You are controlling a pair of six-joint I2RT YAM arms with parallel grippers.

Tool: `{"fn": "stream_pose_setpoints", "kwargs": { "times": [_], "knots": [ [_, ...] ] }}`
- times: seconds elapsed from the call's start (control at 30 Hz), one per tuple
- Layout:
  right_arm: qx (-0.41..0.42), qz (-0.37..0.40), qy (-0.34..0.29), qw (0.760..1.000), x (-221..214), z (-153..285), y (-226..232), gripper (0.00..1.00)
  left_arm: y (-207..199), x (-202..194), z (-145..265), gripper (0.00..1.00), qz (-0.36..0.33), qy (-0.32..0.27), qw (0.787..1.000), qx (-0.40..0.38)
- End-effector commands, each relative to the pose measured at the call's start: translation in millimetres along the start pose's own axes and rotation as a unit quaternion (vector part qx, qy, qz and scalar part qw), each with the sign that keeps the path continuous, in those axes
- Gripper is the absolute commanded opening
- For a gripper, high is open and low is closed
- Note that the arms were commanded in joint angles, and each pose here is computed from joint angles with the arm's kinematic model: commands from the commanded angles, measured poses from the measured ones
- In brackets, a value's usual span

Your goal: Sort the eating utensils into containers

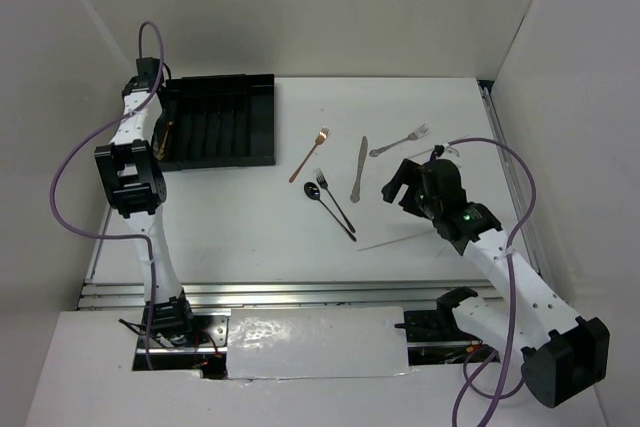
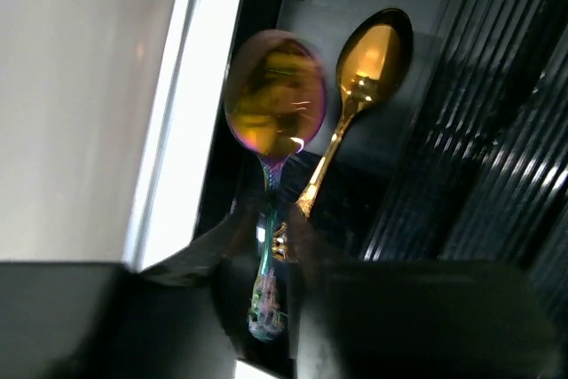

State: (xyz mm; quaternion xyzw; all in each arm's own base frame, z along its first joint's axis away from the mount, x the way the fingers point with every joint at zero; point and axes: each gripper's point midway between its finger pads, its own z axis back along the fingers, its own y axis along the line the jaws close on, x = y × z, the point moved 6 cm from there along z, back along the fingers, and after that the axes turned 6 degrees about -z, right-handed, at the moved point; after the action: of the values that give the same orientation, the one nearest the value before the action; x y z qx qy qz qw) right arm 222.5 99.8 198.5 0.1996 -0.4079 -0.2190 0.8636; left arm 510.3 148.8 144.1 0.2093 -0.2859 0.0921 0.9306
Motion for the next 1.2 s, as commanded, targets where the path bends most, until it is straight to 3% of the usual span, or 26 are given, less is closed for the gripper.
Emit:
{"fn": "stream_pose_setpoints", "kwargs": {
  "times": [0.0, 0.03, 0.07, 0.23, 0.33, 0.47, 0.53, 0.6, 0.7, 0.83, 0.87, 1.17],
  "knots": [
    [0.028, -0.004, -0.028, 0.999, 23, 2, 18, 0.89, 10, 18, 7, 0.39, 0.014, -0.025, 0.999, 0.015],
    [0.028, -0.002, -0.028, 0.999, 25, 2, 19, 0.89, 10, 18, 14, 0.51, 0.017, -0.017, 1.000, 0.013],
    [0.021, -0.001, -0.027, 0.999, 26, 3, 18, 0.89, 7, 23, 27, 0.52, 0.028, -0.020, 0.999, 0.008],
    [0.017, 0.006, -0.028, 0.999, 26, 6, 16, 0.89, -2, 42, 106, 0.53, 0.044, -0.059, 0.997, -0.014],
    [0.041, 0.005, -0.025, 0.999, 19, 11, 16, 0.90, -34, 42, 179, 0.50, 0.036, -0.105, 0.993, -0.039],
    [0.057, 0.003, -0.023, 0.998, 7, 18, 11, 0.90, -102, -11, 237, 0.47, 0.032, -0.078, 0.996, -0.026],
    [0.061, 0.010, -0.022, 0.998, 1, 21, 9, 0.91, -143, -69, 241, 0.48, 0.033, -0.050, 0.997, -0.039],
    [0.060, 0.016, -0.018, 0.998, -3, 24, 7, 0.91, -173, -98, 251, 0.50, 0.070, -0.026, 0.993, -0.095],
    [0.075, 0.024, -0.008, 0.997, -6, 33, 10, 0.91, -225, -148, 280, 0.50, 0.047, -0.023, 0.989, -0.135],
    [0.111, 0.017, -0.009, 0.994, -9, 49, 16, 0.92, -271, -171, 311, 0.53, 0.024, -0.028, 0.993, -0.116],
    [0.119, 0.016, -0.014, 0.993, -11, 53, 15, 0.92, -285, -183, 306, 0.54, 0.019, -0.003, 0.994, -0.109],
    [0.139, 0.034, -0.017, 0.990, -15, 80, 10, 0.92, -360, -201, 313, 0.62, 0.093, 0.047, 0.977, -0.188]
  ]
}}
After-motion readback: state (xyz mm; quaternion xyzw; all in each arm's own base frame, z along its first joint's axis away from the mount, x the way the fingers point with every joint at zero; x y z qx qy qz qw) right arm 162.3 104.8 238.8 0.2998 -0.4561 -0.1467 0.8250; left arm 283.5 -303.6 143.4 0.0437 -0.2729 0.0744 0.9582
